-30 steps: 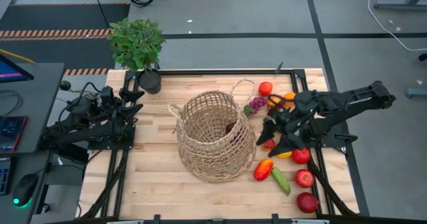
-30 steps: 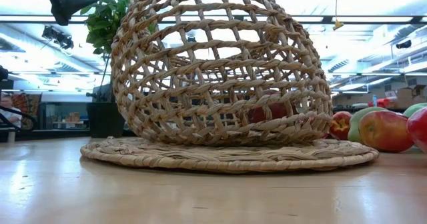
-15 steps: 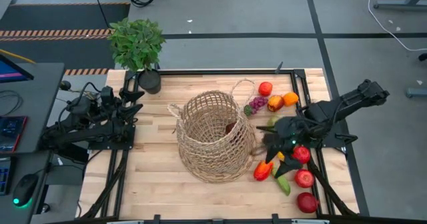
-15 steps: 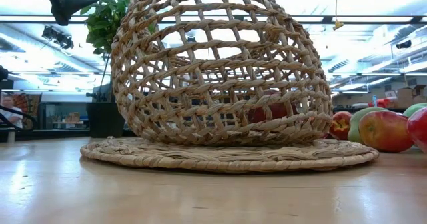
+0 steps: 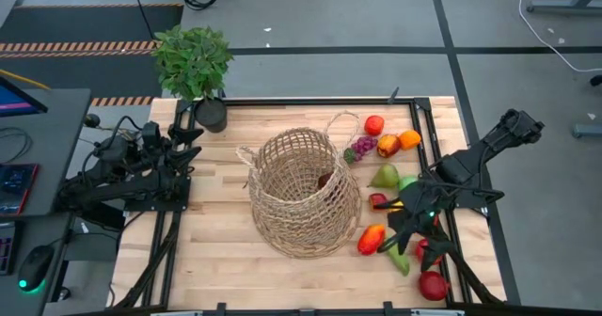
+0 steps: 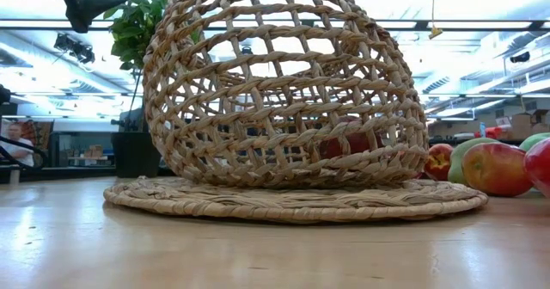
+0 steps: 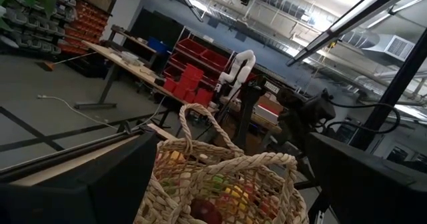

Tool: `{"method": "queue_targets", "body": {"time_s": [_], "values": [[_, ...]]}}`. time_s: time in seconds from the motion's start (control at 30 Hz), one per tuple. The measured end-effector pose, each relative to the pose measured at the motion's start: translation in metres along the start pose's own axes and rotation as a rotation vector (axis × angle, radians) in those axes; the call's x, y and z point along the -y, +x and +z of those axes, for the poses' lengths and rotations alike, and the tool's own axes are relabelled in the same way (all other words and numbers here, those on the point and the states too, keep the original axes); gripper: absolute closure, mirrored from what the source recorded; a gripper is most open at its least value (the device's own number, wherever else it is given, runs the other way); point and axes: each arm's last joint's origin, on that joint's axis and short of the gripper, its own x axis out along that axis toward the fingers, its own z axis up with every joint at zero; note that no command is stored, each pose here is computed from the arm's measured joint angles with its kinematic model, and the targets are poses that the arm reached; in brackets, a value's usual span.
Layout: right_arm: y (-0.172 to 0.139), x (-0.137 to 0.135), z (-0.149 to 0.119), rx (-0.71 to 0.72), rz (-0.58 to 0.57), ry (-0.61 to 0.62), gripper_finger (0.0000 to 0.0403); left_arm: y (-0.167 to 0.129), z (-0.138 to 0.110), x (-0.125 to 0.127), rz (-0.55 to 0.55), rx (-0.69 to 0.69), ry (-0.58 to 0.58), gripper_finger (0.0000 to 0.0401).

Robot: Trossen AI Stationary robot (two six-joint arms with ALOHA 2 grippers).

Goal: Build produce basket
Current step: Put the yellow mango into the brown basket

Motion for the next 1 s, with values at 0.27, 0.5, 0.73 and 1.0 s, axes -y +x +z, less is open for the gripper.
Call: {"method": "queue_targets", "body": {"time_s": [0.27, 0.5, 0.73, 1.0], "values": [[0.0, 0.001, 0.002, 0.105, -0.14, -0.048, 0.0007, 0.0, 0.0, 0.0, 0.0, 0.0, 0.0, 0.0011], [0.0, -0.004, 0.01, 0.31, -0.264, -0.053, 0.0007, 0.0, 0.0, 0.0, 0.0, 0.0, 0.0, 0.0011], [0.003, -0.012, 0.014, 0.49, -0.354, -0.029, 0.0007, 0.0, 0.0, 0.0, 0.0, 0.0, 0.0, 0.0011], [0.011, -0.032, 0.019, 0.51, -0.265, -0.166, 0.0007, 0.0, 0.0, 0.0, 0.0, 0.0, 0.0, 0.0011]]}}
